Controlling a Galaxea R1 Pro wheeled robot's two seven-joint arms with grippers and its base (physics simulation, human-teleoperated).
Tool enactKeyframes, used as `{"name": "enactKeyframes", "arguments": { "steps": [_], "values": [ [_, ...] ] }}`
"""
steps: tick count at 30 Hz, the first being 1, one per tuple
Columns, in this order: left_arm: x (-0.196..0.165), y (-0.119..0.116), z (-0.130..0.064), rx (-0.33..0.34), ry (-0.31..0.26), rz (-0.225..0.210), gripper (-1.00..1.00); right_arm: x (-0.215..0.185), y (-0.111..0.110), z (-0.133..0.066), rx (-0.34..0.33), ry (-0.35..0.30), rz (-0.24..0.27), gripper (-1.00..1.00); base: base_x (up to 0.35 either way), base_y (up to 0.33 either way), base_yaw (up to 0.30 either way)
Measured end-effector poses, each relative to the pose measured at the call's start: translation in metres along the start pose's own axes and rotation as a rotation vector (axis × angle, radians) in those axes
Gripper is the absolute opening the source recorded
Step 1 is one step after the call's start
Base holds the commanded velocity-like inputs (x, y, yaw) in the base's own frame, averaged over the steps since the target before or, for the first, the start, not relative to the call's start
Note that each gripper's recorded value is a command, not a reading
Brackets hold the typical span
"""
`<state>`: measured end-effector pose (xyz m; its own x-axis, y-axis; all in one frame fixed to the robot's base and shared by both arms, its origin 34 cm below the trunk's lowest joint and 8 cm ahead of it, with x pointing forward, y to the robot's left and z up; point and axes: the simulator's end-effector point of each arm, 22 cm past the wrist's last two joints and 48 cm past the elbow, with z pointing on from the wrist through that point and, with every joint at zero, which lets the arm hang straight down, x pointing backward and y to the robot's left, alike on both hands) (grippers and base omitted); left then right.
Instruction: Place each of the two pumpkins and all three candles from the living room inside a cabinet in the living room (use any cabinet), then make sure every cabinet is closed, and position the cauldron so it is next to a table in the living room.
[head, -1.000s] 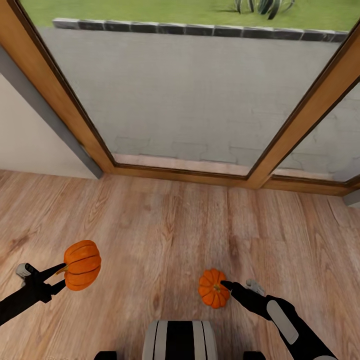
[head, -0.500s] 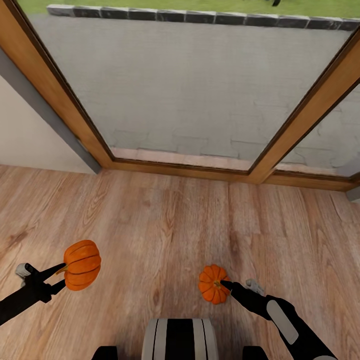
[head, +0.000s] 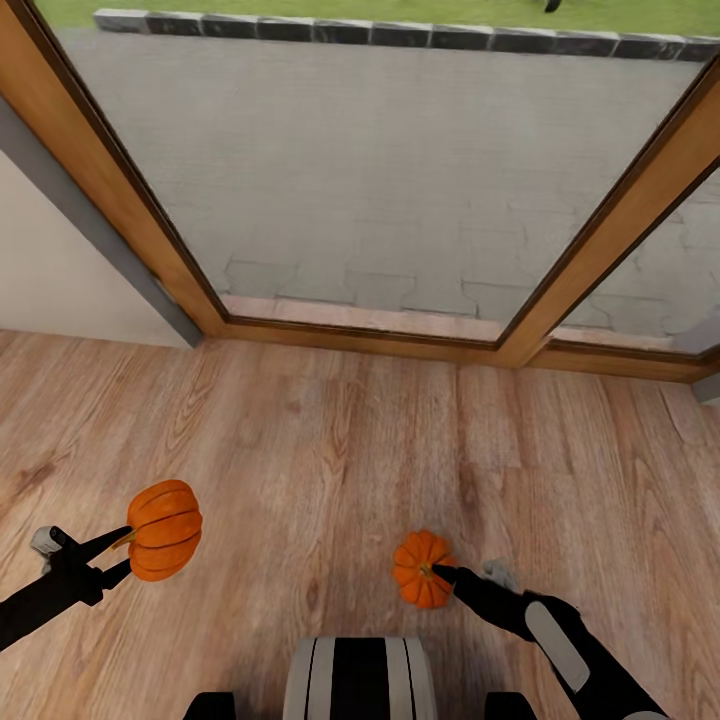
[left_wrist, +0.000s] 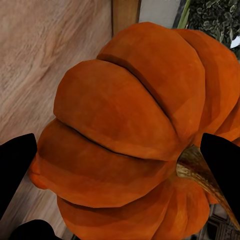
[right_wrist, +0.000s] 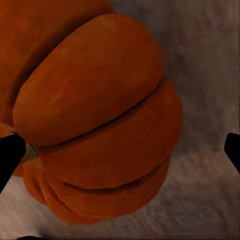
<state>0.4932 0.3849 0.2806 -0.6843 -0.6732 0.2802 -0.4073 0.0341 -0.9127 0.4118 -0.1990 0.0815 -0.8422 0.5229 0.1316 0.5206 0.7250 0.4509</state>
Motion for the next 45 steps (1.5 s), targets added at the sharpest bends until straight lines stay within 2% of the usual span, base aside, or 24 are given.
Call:
{"name": "enactKeyframes", "arguments": {
  "steps": [3, 9, 36, 40, 45],
  "values": [
    [0.0, 0.0, 0.0, 0.0, 0.0, 0.0, -1.0, 0.006, 0.012, 0.002, -0.046, 0.016, -0.023, 1.0, 0.0, 0.0, 0.0],
    [0.0, 0.0, 0.0, 0.0, 0.0, 0.0, -1.0, 0.008, 0.018, 0.002, -0.075, 0.02, -0.028, 1.0, 0.0, 0.0, 0.0],
    [-0.001, -0.001, 0.0, 0.002, -0.003, 0.001, -1.0, 0.008, 0.018, 0.002, -0.076, 0.018, -0.027, 1.0, 0.007, 0.0, 0.0],
    [0.0, 0.008, 0.0, -0.01, -0.001, -0.012, -1.0, 0.013, 0.012, 0.006, -0.068, 0.03, -0.019, 1.0, 0.0, 0.0, 0.0],
    [0.0, 0.007, 0.0, -0.009, -0.002, -0.012, -1.0, 0.013, 0.012, 0.006, -0.069, 0.03, -0.019, 1.0, 0.0, 0.0, 0.0]
  ]
}}
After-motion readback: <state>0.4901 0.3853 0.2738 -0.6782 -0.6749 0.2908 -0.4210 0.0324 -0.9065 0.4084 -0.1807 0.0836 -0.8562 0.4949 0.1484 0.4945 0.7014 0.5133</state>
